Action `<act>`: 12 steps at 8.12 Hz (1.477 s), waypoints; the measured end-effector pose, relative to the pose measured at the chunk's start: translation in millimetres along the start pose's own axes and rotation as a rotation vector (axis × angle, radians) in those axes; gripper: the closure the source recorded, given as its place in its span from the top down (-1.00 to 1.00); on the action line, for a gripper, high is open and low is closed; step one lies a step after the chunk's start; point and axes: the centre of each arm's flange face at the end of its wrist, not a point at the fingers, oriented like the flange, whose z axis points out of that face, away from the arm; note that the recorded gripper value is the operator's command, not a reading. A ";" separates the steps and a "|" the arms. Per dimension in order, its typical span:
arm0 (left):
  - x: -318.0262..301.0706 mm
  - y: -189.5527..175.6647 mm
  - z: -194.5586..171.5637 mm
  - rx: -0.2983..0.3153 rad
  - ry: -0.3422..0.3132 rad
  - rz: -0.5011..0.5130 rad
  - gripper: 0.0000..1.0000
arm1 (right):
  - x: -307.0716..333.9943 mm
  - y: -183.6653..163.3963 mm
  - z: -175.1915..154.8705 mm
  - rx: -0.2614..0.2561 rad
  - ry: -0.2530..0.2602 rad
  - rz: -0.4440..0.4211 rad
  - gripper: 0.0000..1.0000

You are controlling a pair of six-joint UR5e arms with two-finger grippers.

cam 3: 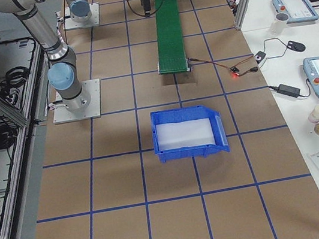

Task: Move capacitor from left to right
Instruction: 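Carry the capacitor to the belt end near the left arm and lower it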

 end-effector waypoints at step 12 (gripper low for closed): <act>39.4 -0.8 96.7 -0.001 0.021 0.047 -1.00 | 0.0 0.0 0.0 0.000 0.000 0.000 1.00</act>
